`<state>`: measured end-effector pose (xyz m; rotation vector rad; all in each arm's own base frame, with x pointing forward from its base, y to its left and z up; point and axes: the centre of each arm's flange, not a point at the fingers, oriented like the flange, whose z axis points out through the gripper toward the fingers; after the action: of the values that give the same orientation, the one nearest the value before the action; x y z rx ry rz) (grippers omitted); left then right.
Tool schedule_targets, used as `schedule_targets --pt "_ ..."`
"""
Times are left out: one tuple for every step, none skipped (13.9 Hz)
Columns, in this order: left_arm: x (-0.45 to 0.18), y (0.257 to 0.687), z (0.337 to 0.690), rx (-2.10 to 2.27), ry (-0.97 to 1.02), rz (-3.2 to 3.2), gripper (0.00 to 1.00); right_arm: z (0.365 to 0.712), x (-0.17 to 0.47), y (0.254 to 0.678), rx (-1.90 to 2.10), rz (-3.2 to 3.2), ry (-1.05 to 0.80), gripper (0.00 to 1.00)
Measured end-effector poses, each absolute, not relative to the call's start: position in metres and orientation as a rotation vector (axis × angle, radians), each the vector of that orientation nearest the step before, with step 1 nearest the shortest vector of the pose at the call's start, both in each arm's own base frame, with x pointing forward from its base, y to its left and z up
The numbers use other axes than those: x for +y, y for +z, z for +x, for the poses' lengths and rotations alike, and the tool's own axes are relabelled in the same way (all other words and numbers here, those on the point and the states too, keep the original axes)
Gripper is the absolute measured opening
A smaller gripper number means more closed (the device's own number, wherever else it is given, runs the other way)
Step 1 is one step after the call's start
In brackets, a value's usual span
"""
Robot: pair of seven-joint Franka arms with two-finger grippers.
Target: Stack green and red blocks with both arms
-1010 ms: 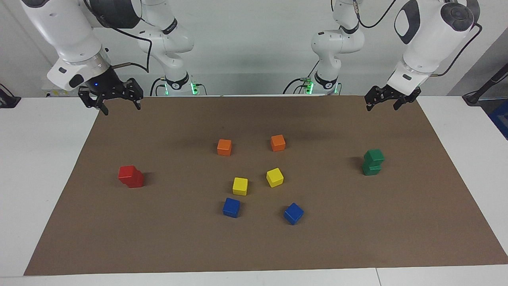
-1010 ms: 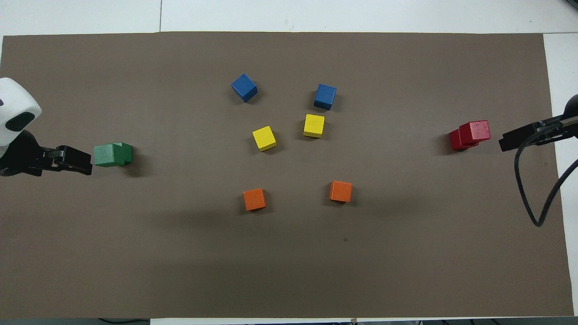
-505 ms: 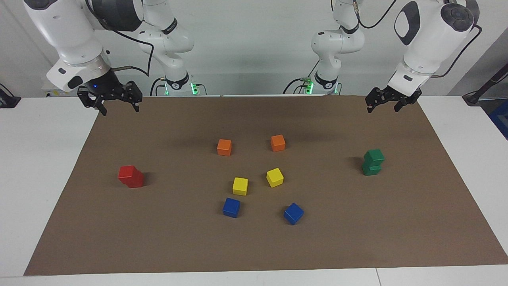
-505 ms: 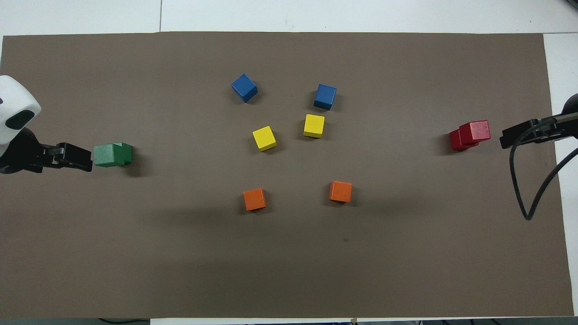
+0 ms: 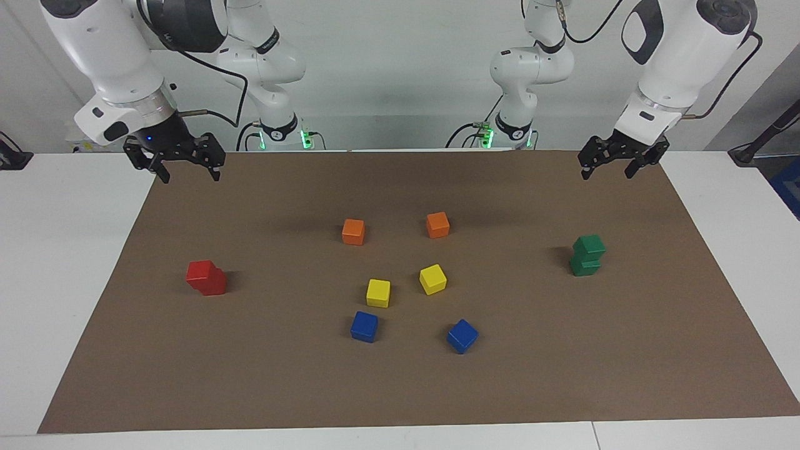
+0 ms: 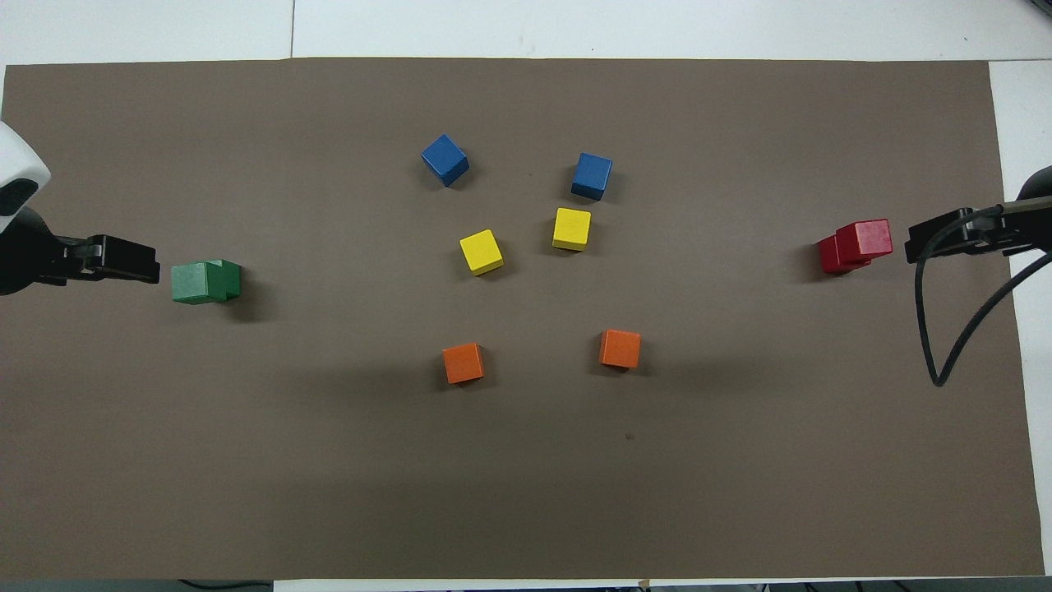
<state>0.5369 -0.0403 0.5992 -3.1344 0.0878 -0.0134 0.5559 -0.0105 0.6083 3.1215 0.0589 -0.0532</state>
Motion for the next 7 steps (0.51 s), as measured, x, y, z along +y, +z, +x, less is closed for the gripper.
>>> schedule_targets --pt "-0.0395 0.5994 0.5374 0.085 -0.018 -3.135 1.00 0.5560 -0.0105 0.6081 0.059 3.122 -0.052 1.00" --pt "-0.0393 0.5996 0.5375 0.085 -0.021 -3.135 1.00 0.5560 -0.0105 0.6080 0.059 3.122 -0.052 1.00" --pt "-0.0395 0.5997 0.5376 0.085 -0.022 -3.135 1.00 0.5560 -0.0105 0.6079 0.059 3.122 -0.052 1.00" --pt "-0.0396 0.5997 0.5377 0.085 -0.023 -3.136 1.00 0.5560 -0.0105 0.6079 0.059 3.122 -0.052 1.00" --pt "-0.0399 0.5997 0.5377 0.086 -0.023 -3.136 1.00 0.5559 -0.0105 0.6081 0.059 3.122 -0.052 1.00" --pt "-0.0404 0.5997 0.5376 0.088 -0.023 -3.136 1.00 0.5559 -0.0105 0.6082 0.059 3.122 -0.051 1.00" --pt "-0.0414 0.5997 0.5375 0.090 -0.023 -3.136 1.00 0.5559 -0.0105 0.6084 0.059 3.122 -0.050 1.00"
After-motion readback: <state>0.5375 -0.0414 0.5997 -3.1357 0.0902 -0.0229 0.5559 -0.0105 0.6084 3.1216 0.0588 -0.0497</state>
